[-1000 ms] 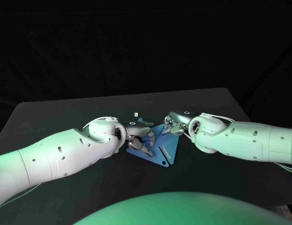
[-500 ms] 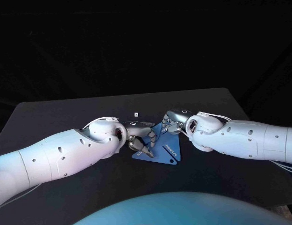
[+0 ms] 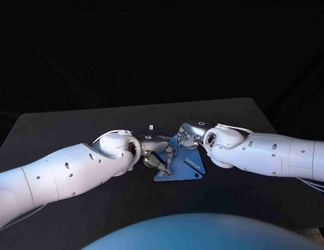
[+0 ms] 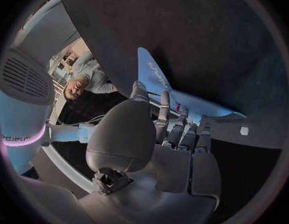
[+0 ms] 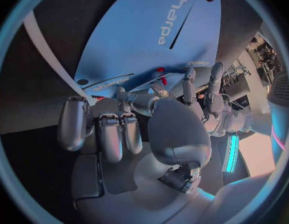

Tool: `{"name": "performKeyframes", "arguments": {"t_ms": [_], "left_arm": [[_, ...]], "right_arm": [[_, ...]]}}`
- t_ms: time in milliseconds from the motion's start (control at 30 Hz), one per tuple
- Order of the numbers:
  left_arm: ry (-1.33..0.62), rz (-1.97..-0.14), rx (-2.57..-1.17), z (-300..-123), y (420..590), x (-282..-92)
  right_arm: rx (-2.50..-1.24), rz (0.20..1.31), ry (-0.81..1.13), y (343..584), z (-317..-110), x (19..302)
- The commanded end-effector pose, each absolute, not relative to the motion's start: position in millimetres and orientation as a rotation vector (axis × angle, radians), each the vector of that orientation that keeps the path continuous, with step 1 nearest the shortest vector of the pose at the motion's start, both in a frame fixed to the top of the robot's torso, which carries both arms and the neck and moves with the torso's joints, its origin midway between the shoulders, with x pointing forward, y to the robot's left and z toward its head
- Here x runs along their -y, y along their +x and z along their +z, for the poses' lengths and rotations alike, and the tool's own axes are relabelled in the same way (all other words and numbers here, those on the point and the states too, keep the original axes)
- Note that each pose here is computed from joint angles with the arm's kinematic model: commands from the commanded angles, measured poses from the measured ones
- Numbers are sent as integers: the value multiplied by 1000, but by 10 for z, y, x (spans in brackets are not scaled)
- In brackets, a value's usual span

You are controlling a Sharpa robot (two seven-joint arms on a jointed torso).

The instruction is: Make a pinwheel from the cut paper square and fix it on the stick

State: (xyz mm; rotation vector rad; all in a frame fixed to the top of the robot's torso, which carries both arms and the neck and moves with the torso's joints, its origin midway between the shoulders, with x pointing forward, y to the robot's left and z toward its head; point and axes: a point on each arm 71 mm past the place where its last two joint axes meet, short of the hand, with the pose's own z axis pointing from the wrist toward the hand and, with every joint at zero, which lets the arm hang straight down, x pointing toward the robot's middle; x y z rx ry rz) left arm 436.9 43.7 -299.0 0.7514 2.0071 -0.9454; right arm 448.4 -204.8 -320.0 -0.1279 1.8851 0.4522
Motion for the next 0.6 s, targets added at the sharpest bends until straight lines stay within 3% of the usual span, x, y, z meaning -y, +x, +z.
{"name": "performKeyframes", "arguments": {"t_ms": [33,600], "left_arm": [[753,-953,-2023,-2994,4359,-419],[758,-946,-2038,-3006,4363,-411]], "right_arm": [[-1882,453,-160,4489,-3200,2019],[-1874,460,-187,4538,-3203,1904]]}}
